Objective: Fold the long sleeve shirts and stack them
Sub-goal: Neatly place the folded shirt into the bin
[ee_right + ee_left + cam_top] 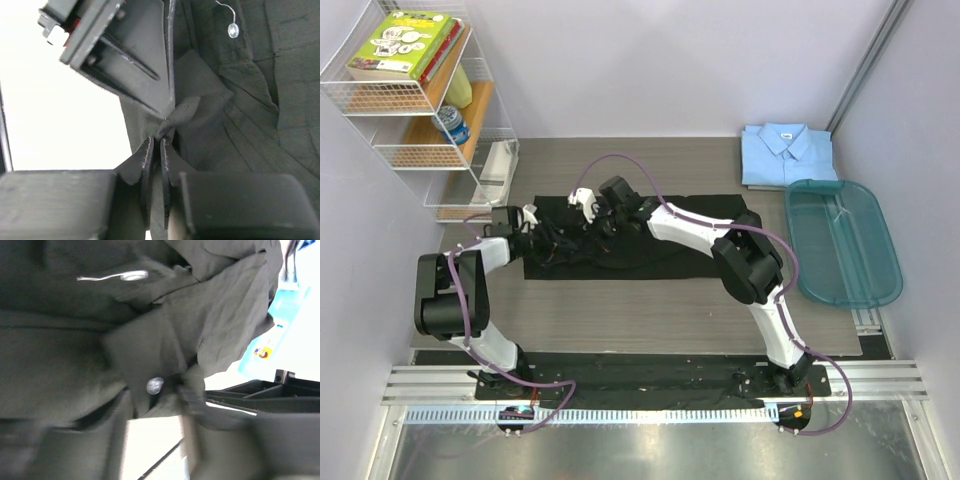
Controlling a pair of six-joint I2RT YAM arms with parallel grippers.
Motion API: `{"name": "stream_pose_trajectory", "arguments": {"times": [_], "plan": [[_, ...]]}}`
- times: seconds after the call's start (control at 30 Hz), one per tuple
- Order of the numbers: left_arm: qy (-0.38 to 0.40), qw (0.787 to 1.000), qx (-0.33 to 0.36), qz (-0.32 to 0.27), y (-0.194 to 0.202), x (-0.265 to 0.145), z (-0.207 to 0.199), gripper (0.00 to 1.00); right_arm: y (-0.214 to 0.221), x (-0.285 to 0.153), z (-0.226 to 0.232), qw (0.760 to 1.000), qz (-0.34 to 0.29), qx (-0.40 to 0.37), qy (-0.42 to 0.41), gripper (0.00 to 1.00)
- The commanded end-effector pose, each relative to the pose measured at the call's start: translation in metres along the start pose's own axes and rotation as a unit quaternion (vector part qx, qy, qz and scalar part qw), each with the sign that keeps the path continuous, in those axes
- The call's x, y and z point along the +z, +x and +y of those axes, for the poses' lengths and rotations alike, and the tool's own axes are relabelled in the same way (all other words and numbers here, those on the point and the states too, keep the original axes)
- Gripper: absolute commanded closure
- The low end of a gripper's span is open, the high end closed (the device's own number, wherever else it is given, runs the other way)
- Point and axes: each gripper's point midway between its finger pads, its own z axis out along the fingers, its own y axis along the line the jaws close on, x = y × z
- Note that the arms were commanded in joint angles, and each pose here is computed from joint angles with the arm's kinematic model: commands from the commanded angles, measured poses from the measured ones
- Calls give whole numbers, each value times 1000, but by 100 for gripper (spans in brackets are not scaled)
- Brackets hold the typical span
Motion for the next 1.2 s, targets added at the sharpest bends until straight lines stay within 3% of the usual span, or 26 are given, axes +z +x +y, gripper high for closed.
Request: {"name": "stream_pose_trajectory", "arguments": {"times": [0.0, 0.03, 0.07, 0.17, 0.23, 0.27, 0.37, 0.5, 0.67, 0.8, 0.9, 1.07, 1.17], "plan": [[41, 999, 16, 2, -3, 2, -20, 70, -39, -9, 12, 999, -45, -16, -16, 81], [43, 999, 18, 3, -3, 1, -21, 76, -38, -11, 11, 999, -44, -14, -14, 70], [45, 999, 25, -1, -7, -1, -26, 86, -40, -15, 9, 999, -47, -13, -11, 66], [47, 998, 31, 3, -8, -3, -32, 100, -49, -38, -8, 998, -61, 14, -1, 52], [42, 998, 55, 14, -3, -4, -36, 100, -57, -59, -17, 997, -66, 39, -8, 40], [48, 995, 82, 13, -6, -5, -47, 100, -54, -78, -39, 996, -68, 64, 5, 27], [34, 984, 168, 47, 16, -2, -63, 100, -58, -133, -71, 990, -94, 101, 27, 13], [24, 947, 316, 49, 18, -2, -104, 100, -44, -191, -104, 983, -101, 136, 73, 5], [-12, 909, 412, 61, 1, -11, -117, 100, 0, -246, -133, 971, -85, 185, 128, 4], [-31, 864, 496, 82, -11, -18, -113, 100, 45, -267, -148, 962, -51, 211, 164, 6], [-51, 853, 509, 99, -17, -20, -100, 100, 80, -272, -152, 957, -15, 232, 175, 17], [-73, 838, 532, 99, -38, -28, -80, 100, 128, -266, -141, 949, 38, 256, 179, 52], [-84, 831, 542, 98, -46, -31, -70, 100, 150, -261, -136, 945, 62, 265, 180, 57]]}}
